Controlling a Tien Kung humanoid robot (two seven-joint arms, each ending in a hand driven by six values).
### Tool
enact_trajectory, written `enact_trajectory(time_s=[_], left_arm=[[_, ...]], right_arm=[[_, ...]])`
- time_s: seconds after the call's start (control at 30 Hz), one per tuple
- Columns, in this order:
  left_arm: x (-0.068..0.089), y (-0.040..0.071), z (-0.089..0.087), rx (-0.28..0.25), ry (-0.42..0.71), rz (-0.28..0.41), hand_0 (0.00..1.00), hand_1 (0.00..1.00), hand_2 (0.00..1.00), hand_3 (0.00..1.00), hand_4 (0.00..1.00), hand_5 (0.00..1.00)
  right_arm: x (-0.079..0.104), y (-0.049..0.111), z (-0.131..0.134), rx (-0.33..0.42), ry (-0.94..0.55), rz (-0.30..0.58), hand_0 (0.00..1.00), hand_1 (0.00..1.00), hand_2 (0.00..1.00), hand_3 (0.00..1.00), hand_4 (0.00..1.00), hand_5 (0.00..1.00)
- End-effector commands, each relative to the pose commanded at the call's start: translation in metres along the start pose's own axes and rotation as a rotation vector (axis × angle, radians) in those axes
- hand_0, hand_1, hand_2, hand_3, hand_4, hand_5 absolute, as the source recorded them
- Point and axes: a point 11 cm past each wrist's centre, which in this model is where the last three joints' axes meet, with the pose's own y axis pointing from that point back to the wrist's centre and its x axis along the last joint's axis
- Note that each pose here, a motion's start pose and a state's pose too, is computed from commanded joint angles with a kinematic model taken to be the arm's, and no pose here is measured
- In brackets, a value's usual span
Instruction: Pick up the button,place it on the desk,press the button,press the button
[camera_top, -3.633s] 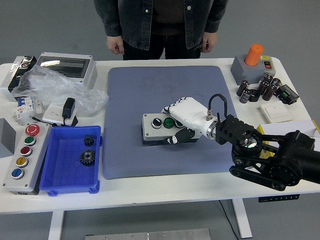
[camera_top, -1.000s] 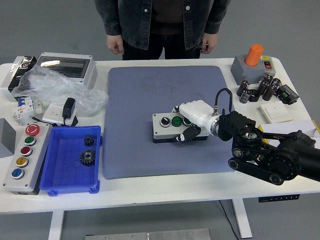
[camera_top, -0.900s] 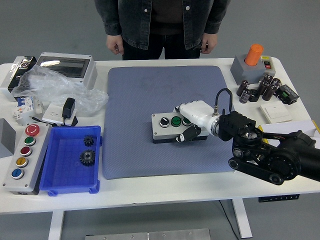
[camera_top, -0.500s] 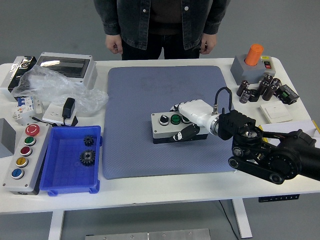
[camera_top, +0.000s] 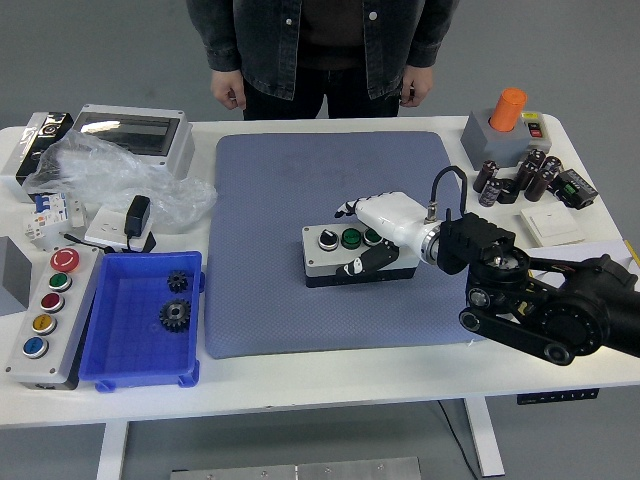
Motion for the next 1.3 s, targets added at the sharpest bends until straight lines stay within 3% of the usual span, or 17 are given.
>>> enact_trajectory(time_s=[0.23, 0.4, 0.6, 0.63, 0.8, 0.83, 1.0, 1.03, 1.2, 1.23, 1.3], left_arm=[[0.0, 0.0, 0.0, 0.002, -0.002, 0.0, 0.691, 0.705, 0.635, 0.632, 0.637, 0.356], [-0.001, 0.0, 0.0, 0.001, 0.001, -0.001, 0.691, 0.705, 0.635, 0.632, 0.637, 0.356], [-0.003, 0.0, -0.003, 0.004, 0.006, -0.004, 0.691, 0.705, 0.635, 0.63, 0.632, 0.353], [-0.003, 0.0, -0.003, 0.005, 0.006, -0.004, 0.691, 0.705, 0.634, 0.63, 0.63, 0.354], [-0.002, 0.0, -0.004, 0.003, 0.011, -0.002, 0.691, 0.705, 0.634, 0.63, 0.63, 0.354], [-0.001, 0.0, -0.003, 0.003, 0.011, -0.001, 0.691, 0.705, 0.634, 0.629, 0.63, 0.359], [-0.002, 0.0, -0.002, -0.001, 0.012, -0.003, 0.691, 0.705, 0.634, 0.629, 0.63, 0.359], [-0.002, 0.0, -0.002, -0.001, 0.012, -0.003, 0.691, 0.705, 0.634, 0.63, 0.63, 0.36], [-0.001, 0.0, -0.001, -0.003, 0.013, -0.003, 0.691, 0.705, 0.634, 0.63, 0.63, 0.36], [-0.001, 0.0, -0.001, -0.003, 0.013, -0.003, 0.691, 0.705, 0.634, 0.63, 0.628, 0.361], [-0.002, 0.0, -0.001, -0.003, 0.012, -0.004, 0.691, 0.705, 0.634, 0.63, 0.628, 0.361]], right_arm=[[0.034, 0.016, -0.01, 0.045, -0.075, 0.074, 0.823, 0.821, 0.85, 0.907, 0.998, 0.62], [0.055, 0.037, -0.008, 0.045, -0.111, 0.189, 0.823, 0.821, 0.85, 0.907, 0.998, 0.62], [0.075, 0.071, 0.017, -0.062, -0.04, 0.315, 0.832, 0.823, 0.85, 0.895, 0.998, 0.622], [0.079, 0.076, 0.021, -0.084, -0.012, 0.324, 0.815, 0.787, 0.791, 0.87, 0.994, 0.584], [0.076, 0.095, 0.032, -0.177, 0.139, 0.28, 0.815, 0.787, 0.791, 0.87, 0.994, 0.584], [0.073, 0.097, 0.033, -0.192, 0.169, 0.256, 0.706, 0.607, 0.424, 0.798, 0.505, 0.191], [0.055, 0.098, 0.032, -0.216, 0.218, 0.153, 0.706, 0.607, 0.424, 0.798, 0.505, 0.191], [0.05, 0.098, 0.031, -0.215, 0.222, 0.134, 0.651, 0.505, 0.299, 0.821, 0.386, 0.071], [0.034, 0.092, 0.029, -0.207, 0.226, 0.076, 0.651, 0.505, 0.299, 0.821, 0.386, 0.071], [0.031, 0.091, 0.029, -0.206, 0.226, 0.066, 0.611, 0.428, 0.258, 0.812, 0.377, 0.021], [0.027, 0.089, 0.029, -0.204, 0.223, 0.055, 0.611, 0.428, 0.258, 0.812, 0.377, 0.021]])
